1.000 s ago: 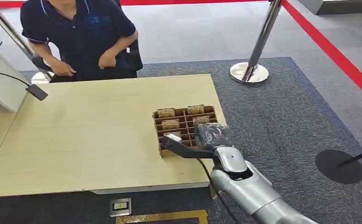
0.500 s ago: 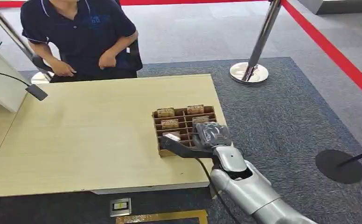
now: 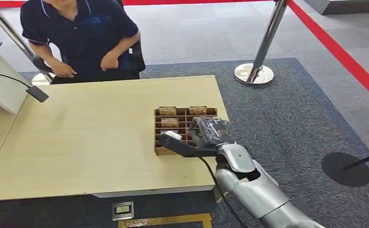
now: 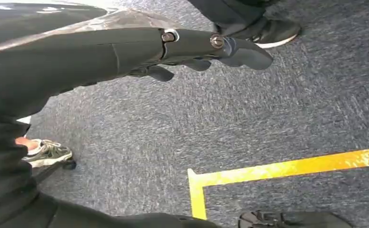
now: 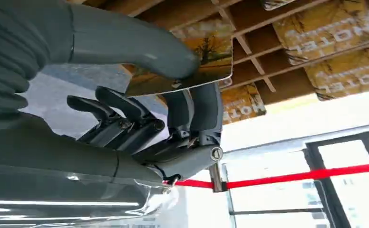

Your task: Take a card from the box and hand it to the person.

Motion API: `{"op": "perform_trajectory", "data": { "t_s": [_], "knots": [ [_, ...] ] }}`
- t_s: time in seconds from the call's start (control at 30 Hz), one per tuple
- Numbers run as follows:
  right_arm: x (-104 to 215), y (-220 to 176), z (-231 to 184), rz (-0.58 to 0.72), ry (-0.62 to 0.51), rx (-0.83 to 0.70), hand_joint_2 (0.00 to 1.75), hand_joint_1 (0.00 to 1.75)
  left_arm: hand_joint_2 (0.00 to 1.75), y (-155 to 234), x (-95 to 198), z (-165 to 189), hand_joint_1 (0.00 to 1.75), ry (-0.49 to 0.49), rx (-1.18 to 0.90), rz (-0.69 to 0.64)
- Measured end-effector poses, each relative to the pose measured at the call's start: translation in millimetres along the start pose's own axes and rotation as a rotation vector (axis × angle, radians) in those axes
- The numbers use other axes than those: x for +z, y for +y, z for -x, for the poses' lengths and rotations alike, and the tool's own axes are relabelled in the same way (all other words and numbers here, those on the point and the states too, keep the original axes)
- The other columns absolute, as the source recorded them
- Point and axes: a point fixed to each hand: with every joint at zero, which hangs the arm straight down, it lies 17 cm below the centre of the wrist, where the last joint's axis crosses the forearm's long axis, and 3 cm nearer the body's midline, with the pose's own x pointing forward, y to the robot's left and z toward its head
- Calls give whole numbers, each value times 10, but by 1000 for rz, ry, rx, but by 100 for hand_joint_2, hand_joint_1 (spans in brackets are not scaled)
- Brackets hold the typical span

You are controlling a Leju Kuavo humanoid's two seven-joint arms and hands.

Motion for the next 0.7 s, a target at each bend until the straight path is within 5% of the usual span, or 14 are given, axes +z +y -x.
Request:
{"op": "perform_trajectory", "data": {
  "t_s": [0.7],
  "knots": [
    [-192,-659,-387,108,-129,-119,175,175,175,6,-2,9,0,7,-3,-3]
  ]
}}
